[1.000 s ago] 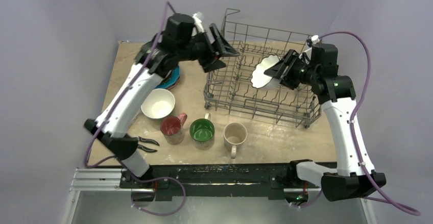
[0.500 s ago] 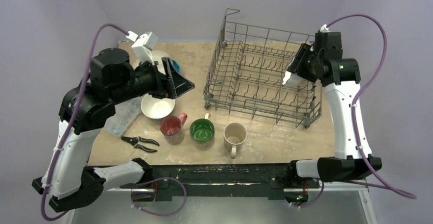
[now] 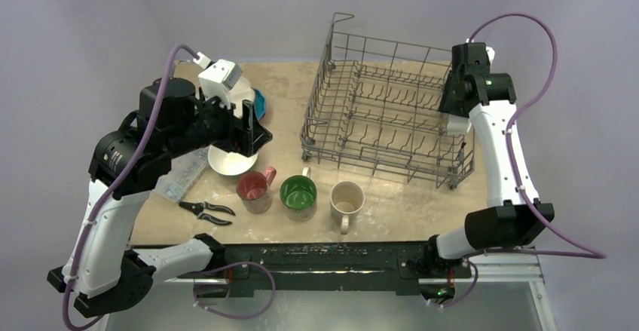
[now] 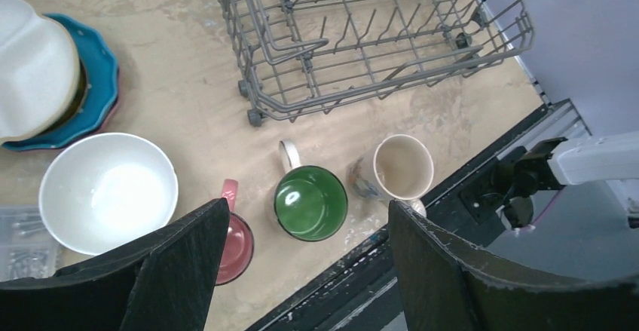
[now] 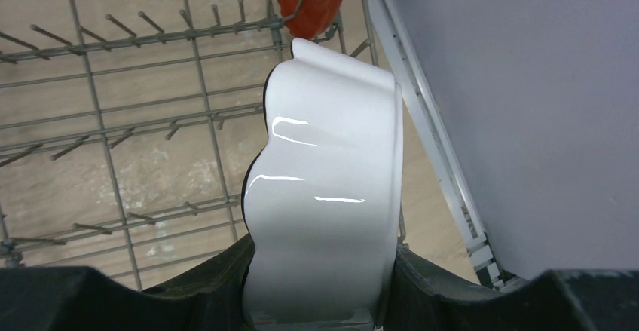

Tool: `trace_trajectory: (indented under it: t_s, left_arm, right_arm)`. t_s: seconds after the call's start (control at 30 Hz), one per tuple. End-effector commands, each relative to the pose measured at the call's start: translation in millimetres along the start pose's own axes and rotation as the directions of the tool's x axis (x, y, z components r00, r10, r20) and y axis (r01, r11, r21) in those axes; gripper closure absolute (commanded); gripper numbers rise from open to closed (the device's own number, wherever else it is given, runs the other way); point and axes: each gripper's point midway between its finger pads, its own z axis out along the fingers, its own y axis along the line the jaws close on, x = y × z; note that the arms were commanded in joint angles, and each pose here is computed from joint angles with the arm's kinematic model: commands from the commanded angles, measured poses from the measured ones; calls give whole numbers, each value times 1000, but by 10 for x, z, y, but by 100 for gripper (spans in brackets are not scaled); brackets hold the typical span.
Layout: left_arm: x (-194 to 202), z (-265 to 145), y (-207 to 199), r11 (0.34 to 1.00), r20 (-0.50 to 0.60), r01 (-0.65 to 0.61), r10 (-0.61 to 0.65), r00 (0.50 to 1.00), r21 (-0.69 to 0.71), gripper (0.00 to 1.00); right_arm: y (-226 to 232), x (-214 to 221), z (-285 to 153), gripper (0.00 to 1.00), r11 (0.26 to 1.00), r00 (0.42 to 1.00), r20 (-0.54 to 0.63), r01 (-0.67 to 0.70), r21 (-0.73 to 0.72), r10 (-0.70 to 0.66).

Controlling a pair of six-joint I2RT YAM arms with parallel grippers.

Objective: Load the mixed dishes into the dish rack
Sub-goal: Insert the bowl into the dish rack.

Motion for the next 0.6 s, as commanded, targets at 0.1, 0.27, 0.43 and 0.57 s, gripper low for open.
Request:
trace_trajectory:
  t_s: [0.1, 0.27, 0.43, 0.57]
  left_arm:
    - [-144, 132, 189, 992, -5, -88, 88, 996, -95, 23]
    - [-67, 223, 203, 992, -37, -83, 79, 996, -92, 22]
    - [-113, 240, 189, 993, -30, -83, 81, 996, -88, 22]
    - [-110, 253, 191, 993, -32, -84, 81, 996, -88, 23]
  right_arm:
    - [-25, -101, 140, 100, 992, 997, 41, 68, 104, -73]
    - [105, -35, 278, 100, 987, 993, 23, 114, 115, -117]
    - [137, 9, 367, 100, 982, 991, 8, 131, 137, -133]
    - [180, 87, 441, 100, 981, 989, -10, 144, 126, -144]
